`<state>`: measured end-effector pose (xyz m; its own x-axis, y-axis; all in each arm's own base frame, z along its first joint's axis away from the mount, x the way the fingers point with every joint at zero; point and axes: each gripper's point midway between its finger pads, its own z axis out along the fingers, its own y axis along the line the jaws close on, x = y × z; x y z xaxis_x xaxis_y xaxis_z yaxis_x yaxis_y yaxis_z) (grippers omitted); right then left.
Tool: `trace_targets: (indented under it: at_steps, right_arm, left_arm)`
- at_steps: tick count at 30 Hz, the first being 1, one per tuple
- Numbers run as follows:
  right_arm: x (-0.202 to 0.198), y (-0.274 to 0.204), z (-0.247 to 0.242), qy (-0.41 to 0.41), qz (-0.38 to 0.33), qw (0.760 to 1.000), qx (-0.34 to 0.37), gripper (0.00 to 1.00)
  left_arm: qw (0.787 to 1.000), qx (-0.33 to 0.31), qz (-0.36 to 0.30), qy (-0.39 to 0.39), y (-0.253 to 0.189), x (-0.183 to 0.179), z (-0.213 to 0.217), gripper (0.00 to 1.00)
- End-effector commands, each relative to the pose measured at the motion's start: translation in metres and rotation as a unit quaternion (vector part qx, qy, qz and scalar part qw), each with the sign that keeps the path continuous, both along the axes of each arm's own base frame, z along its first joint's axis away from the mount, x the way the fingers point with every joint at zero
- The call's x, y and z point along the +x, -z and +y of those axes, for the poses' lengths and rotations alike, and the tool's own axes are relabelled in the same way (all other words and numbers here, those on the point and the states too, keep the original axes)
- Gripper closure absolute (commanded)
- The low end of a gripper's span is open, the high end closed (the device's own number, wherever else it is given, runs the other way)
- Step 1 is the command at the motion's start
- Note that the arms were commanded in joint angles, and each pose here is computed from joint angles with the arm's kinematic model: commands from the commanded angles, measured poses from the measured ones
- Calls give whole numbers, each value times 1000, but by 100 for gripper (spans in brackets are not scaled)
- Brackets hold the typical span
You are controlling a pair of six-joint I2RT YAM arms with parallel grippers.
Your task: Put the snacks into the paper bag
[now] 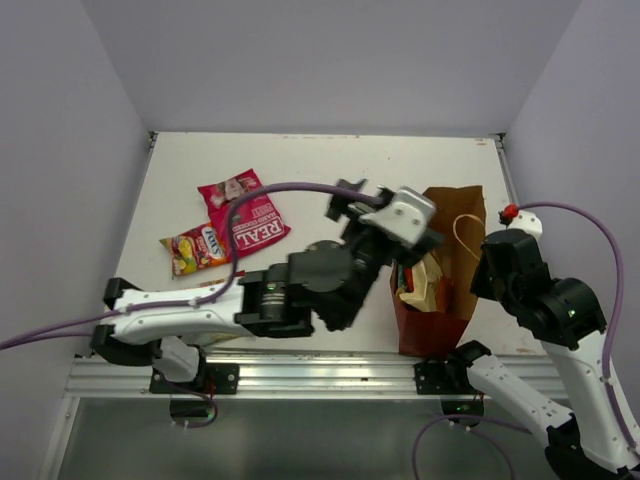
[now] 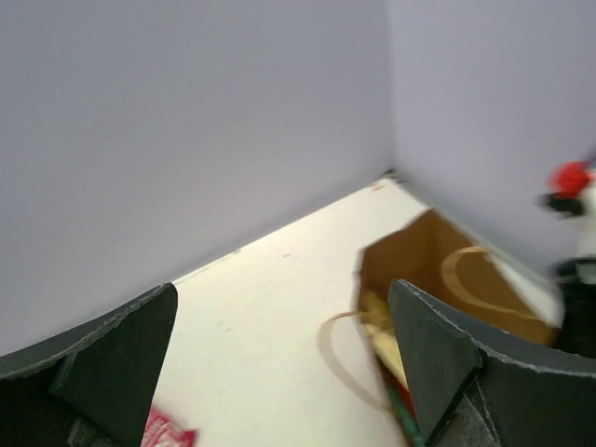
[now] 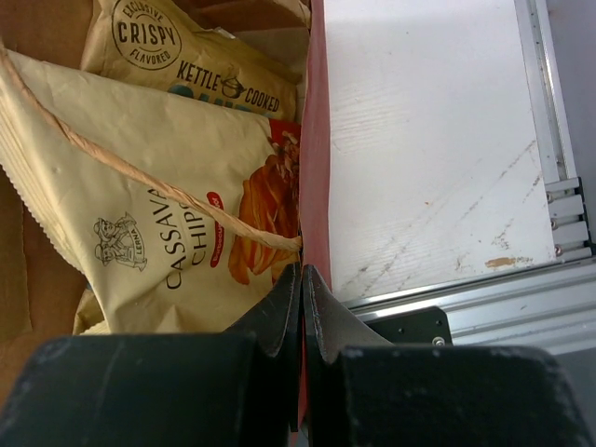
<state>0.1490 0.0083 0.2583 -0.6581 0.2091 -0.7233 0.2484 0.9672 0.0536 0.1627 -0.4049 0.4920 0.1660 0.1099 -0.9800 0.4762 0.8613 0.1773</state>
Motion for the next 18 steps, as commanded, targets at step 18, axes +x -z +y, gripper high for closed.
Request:
trace_targets:
  at_steps: [18]
  right_arm:
    - [-13, -1, 2, -29, 50, 998, -14, 100]
  left_arm:
    - [809, 37, 382, -444, 346, 236, 372, 0]
